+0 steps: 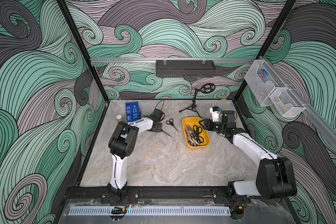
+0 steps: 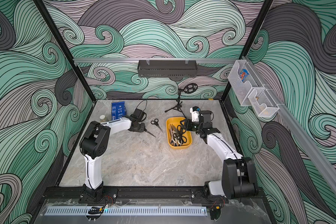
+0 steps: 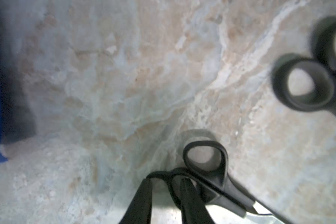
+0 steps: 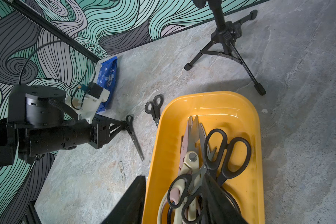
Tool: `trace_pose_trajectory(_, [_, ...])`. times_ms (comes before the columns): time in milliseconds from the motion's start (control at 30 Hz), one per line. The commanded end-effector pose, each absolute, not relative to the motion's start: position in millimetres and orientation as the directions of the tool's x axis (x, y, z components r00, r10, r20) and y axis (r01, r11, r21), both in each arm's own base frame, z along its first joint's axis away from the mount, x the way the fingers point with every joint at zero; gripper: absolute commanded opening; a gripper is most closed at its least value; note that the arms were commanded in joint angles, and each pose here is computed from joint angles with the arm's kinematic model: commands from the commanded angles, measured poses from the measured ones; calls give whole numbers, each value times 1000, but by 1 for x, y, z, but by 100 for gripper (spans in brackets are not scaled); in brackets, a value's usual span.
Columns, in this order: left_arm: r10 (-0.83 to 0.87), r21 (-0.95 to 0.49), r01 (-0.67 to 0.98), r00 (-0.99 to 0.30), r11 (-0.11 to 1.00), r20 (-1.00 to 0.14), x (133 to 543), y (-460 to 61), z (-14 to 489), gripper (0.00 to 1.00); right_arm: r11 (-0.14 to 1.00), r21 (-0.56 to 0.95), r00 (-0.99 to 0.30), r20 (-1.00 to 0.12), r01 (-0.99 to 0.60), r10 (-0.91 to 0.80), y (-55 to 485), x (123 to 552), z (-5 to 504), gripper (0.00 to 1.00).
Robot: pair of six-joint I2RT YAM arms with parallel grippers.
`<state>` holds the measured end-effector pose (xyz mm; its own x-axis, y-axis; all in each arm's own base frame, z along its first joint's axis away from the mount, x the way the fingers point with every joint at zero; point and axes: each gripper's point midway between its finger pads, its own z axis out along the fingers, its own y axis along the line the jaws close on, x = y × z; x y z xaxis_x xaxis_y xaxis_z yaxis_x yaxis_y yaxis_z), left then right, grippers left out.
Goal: Put the scissors into the storage box
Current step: Pick up the scissors from the center of the board.
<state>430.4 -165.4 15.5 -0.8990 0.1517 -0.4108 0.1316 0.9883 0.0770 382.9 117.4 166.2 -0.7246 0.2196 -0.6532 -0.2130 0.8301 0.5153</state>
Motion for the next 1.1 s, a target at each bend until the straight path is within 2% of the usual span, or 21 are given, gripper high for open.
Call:
trace_pose_trajectory(0, [229, 96, 215, -956, 972, -184, 368, -154, -26, 28, 825, 517, -710, -668, -228, 222, 120, 380, 175, 51])
trace_pose_trajectory(133, [248, 92, 235, -955, 968, -161, 357, -153, -31, 21, 825, 517, -707, -671, -231, 223, 119, 381, 177, 51])
trace_pose_trajectory(400, [260, 92, 249, -957, 964, -131, 363, -157, -39, 19, 827, 513, -707, -672, -230, 220, 119, 381, 177, 51])
trace_pose_trajectory(567, [267, 84, 259, -958, 962, -106, 358, -158, -46, 8, 828, 512, -707, -672, -227, 221, 119, 382, 176, 51])
trace_pose_trajectory(633, [265, 83, 257, -958, 963, -111, 360, -158, -46, 0, 827, 513, -709, -670, -228, 221, 119, 382, 176, 51])
trace_pose_trajectory(800, [260, 59, 254, -957, 965, -126, 363, -163, -42, 0, 823, 518, -706, -672, -234, 222, 120, 380, 178, 51])
trace_pose_trajectory(933, [236, 16, 238, -949, 971, -208, 377, -174, -15, 0, 807, 538, -710, -665, -243, 230, 124, 377, 182, 51])
trace_pose_trajectory(1067, [193, -57, 223, -924, 973, -329, 397, -189, 33, 0, 787, 553, -708, -669, -273, 224, 138, 372, 193, 51])
